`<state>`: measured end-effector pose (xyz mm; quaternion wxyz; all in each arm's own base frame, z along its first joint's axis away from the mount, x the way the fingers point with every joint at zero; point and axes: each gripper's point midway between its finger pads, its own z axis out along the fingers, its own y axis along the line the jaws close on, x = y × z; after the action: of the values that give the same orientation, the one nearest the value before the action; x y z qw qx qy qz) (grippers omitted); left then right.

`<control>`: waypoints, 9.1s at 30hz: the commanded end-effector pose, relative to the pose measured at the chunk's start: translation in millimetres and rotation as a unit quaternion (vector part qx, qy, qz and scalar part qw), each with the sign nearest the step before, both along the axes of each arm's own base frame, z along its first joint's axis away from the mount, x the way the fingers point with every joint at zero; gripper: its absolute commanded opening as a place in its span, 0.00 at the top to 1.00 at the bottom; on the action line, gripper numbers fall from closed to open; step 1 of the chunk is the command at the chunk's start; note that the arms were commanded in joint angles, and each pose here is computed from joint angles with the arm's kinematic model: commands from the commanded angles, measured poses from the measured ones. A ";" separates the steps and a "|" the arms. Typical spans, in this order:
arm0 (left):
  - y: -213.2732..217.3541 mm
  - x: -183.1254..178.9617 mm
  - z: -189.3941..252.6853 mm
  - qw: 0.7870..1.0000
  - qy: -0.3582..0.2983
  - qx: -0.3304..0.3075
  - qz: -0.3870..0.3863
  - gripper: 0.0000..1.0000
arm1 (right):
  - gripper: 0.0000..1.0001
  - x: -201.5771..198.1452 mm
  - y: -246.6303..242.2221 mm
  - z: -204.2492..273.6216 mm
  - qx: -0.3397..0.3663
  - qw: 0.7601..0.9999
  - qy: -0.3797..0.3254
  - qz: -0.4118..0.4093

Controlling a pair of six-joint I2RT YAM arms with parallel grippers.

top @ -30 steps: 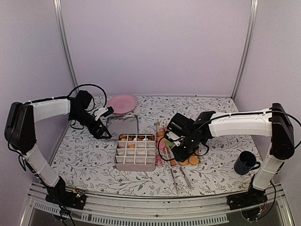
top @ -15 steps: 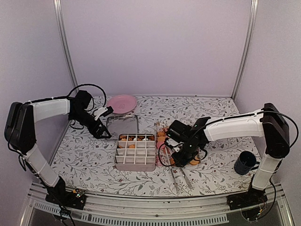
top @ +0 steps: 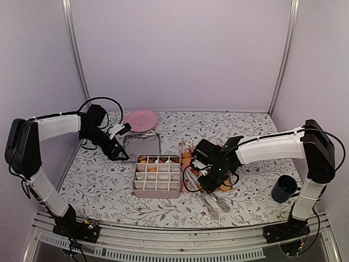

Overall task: Pack the cookies
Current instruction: Pick up the clamp from the corner of the board, then pass from the right arm to the left, then pass from the left arm to the right, then pick up the fake cookies from the plate.

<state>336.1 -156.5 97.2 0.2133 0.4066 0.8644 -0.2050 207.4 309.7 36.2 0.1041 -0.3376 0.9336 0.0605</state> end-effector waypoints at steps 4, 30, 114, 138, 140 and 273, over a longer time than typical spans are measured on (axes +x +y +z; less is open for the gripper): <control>-5.8 -1.0 25.8 0.999 -0.011 -0.031 -0.006 0.01 | 1.00 34.7 29.6 88.2 0.084 0.991 -0.097 -0.025; -117.1 -56.9 169.0 0.923 0.032 -0.344 -0.173 0.01 | 1.00 138.1 175.4 297.5 0.563 0.766 -0.309 0.014; -143.1 -83.6 122.9 0.941 0.013 -0.224 -0.253 1.00 | 0.01 112.4 140.3 287.7 0.581 0.754 -0.188 0.242; -146.9 -85.9 125.5 0.942 -0.013 -0.199 -0.270 1.00 | 0.46 75.8 138.8 279.5 0.537 0.762 -0.178 0.316; -146.4 -84.8 125.7 0.943 -0.016 -0.197 -0.269 1.00 | 0.51 79.0 139.0 279.6 0.530 0.766 -0.185 0.314; -3.9 31.0 82.5 0.995 -0.074 -0.039 0.053 0.01 | 0.59 144.3 -52.7 134.4 0.202 0.901 -0.384 0.017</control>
<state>364.4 -160.5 176.1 0.3027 0.3665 0.8589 -0.1905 346.7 249.6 165.0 0.5140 -0.3127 0.7923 0.1021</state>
